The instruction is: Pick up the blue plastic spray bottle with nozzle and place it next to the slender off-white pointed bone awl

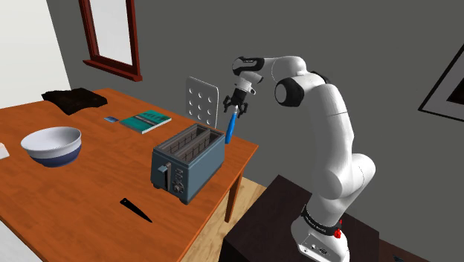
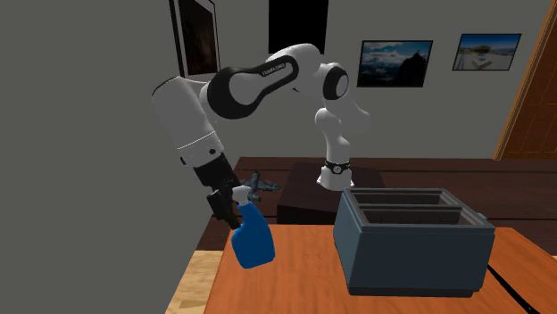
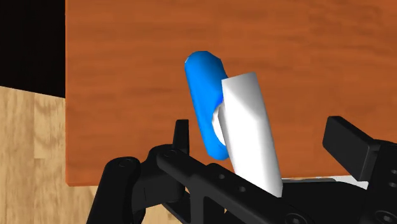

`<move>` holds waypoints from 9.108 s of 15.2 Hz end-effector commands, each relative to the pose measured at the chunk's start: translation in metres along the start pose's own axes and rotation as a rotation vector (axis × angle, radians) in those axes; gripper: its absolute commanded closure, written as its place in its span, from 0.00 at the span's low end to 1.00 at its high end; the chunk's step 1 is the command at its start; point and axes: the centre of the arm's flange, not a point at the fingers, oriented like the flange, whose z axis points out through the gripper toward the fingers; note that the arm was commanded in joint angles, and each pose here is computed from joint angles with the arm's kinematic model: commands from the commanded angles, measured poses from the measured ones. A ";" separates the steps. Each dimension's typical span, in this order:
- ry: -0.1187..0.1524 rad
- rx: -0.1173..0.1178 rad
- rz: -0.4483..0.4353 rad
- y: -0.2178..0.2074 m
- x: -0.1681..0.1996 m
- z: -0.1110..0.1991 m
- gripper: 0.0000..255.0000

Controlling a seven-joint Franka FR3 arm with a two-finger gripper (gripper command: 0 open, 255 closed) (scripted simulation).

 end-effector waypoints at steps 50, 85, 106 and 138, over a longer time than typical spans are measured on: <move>-0.046 -0.059 0.027 0.024 -0.198 0.005 1.00; -0.046 -0.059 0.027 0.082 -0.655 0.039 1.00; -0.046 -0.059 0.027 0.096 -0.699 0.117 1.00; -0.046 -0.059 0.027 0.107 -0.630 0.270 1.00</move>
